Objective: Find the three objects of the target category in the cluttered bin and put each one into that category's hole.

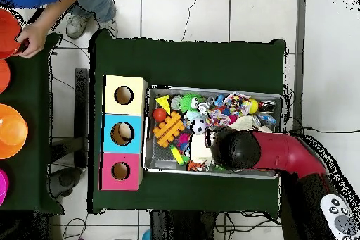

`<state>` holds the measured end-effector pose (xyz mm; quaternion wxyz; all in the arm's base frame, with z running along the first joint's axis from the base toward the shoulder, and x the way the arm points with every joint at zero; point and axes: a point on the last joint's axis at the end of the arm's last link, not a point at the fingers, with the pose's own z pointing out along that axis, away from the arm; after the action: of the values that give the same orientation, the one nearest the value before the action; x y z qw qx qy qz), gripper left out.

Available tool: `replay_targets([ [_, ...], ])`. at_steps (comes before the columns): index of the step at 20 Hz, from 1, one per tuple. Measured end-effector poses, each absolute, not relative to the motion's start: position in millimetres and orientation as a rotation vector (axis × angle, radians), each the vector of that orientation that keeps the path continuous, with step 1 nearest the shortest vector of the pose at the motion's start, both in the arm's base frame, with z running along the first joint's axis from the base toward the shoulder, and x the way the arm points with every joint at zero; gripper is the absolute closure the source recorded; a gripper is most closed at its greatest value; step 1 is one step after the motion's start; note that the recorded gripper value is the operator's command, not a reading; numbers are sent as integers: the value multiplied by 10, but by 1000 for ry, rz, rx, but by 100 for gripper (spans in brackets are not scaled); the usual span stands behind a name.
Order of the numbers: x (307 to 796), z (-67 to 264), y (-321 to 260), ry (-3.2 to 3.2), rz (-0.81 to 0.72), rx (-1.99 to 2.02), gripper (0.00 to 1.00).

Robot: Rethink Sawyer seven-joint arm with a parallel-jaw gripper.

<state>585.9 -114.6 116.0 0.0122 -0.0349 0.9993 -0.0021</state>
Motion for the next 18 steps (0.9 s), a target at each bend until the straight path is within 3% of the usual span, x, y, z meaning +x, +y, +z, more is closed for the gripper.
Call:
replay_targets([
  [18, 6110, 770, -1048, 3121, 51, -116, 0],
])
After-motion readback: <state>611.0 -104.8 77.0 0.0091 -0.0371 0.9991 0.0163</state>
